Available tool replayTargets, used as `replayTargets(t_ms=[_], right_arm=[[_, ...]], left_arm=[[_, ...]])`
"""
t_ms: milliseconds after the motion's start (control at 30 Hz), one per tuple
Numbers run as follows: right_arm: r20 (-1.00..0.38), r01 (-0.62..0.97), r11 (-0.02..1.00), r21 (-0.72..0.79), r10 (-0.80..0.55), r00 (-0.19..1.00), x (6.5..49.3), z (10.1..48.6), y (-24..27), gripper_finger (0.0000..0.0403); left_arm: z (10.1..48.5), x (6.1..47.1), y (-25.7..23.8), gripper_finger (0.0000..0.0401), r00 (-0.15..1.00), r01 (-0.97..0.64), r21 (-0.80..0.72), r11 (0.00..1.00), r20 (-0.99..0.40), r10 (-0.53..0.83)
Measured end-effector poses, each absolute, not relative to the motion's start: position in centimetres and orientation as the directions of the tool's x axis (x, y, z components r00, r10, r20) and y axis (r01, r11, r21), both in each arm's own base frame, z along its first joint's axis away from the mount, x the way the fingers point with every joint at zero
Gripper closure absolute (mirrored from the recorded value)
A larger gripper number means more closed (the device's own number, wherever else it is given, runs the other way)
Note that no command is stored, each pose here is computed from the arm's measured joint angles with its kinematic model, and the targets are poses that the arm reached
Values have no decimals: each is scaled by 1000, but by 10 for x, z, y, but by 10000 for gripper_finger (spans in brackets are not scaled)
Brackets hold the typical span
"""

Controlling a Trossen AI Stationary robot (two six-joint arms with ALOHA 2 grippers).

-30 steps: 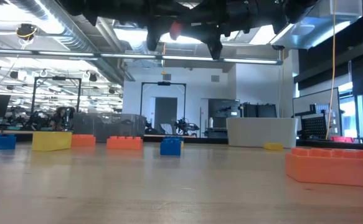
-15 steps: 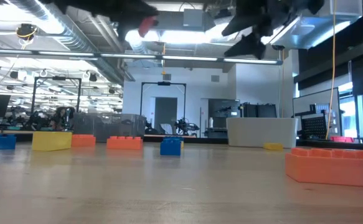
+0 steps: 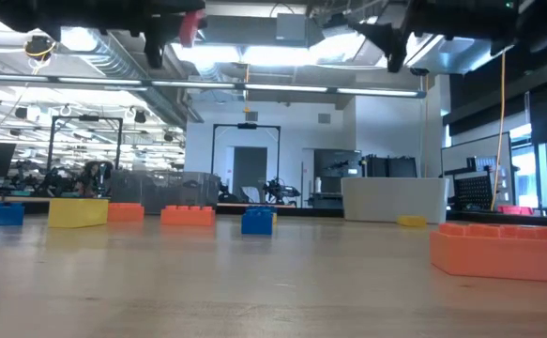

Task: Sort & place blocks by color
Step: Put the top right red block into the black bin

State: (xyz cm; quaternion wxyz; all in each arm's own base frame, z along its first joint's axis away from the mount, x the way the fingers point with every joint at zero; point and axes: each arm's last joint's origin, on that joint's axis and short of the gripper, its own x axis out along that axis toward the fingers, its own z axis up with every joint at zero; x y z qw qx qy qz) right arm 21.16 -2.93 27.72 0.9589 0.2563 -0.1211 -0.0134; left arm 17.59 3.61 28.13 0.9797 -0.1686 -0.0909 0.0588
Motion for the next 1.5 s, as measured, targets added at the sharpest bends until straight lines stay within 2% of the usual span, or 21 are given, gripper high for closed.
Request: replayTargets(t_ms=[433,567,667,833,933,1033,1200,1500], right_arm=[[258,-45,887,460,-85,963,211,280,-29,105],[258,-40,895,445,-85,962,211,280,-29,105],[257,-40,896,443,-85,963,211,279,-29,105],[253,-37,896,443,-86,964,211,279,-29,105],[251,-36,896,443,-86,964,211,279,-29,105],[251,-35,896,443,-86,964,211,279,-29,105],[229,-6,892,451,-109,967,212,277,-30,105],[189,32,885,464,-135,973,212,273,-31,105]], left_arm=[[281,176,36,304,976,-83,-349,933,158,146],[283,176,38,304,970,-129,-368,921,147,194],[296,178,47,304,955,-223,-344,912,109,275],[323,183,82,304,869,-494,-175,852,-115,480],[331,183,117,304,759,-624,-66,779,-287,584],[321,180,156,304,611,-705,19,709,-490,621],[275,181,213,304,462,-748,0,664,-718,520],[190,195,254,304,324,-831,-103,547,-889,324]])
